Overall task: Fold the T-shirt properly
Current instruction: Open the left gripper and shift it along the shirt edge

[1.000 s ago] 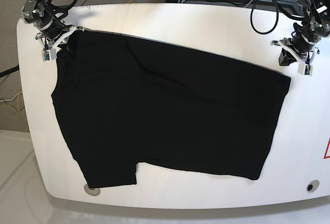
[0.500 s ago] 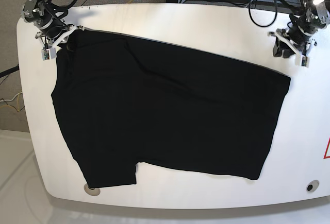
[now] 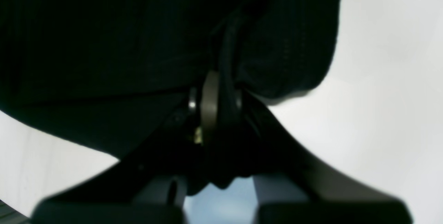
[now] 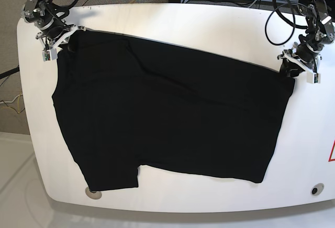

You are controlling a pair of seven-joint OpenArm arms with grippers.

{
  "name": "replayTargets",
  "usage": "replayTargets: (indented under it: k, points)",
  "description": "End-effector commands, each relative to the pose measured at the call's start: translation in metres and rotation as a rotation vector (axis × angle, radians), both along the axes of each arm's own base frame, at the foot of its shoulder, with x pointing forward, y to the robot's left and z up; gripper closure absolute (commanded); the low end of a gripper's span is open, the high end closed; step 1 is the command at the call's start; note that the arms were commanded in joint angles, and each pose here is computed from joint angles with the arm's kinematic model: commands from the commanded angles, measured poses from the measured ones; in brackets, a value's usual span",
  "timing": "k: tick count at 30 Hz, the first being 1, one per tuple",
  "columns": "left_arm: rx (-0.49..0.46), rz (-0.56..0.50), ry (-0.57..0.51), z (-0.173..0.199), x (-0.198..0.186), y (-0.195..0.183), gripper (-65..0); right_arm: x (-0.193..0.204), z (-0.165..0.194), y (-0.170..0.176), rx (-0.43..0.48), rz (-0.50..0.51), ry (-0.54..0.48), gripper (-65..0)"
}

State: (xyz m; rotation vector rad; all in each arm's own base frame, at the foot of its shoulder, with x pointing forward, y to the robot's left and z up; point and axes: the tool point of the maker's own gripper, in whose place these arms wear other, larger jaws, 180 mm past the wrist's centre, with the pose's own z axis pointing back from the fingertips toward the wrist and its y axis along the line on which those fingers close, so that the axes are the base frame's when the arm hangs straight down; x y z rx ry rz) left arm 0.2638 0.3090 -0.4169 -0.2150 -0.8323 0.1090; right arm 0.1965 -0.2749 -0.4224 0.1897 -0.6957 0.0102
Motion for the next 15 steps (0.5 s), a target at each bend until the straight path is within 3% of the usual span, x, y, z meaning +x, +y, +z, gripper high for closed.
replayTargets:
  k: [1,9,15]
  points:
    - [0.043,-0.013,0.029,0.001,-0.002,0.007,-18.8,0.004,0.007,-0.004,-0.019,0.014,-0.017,0.0]
    - [0.051,-0.026,-0.018,0.015,0.008,0.005,-20.2,0.004,0.007,-0.003,-0.018,0.015,-0.018,0.0]
    - [0.091,-0.071,-0.134,0.051,0.025,-0.008,-33.8,0.003,0.005,-0.003,-0.014,0.013,-0.013,0.0]
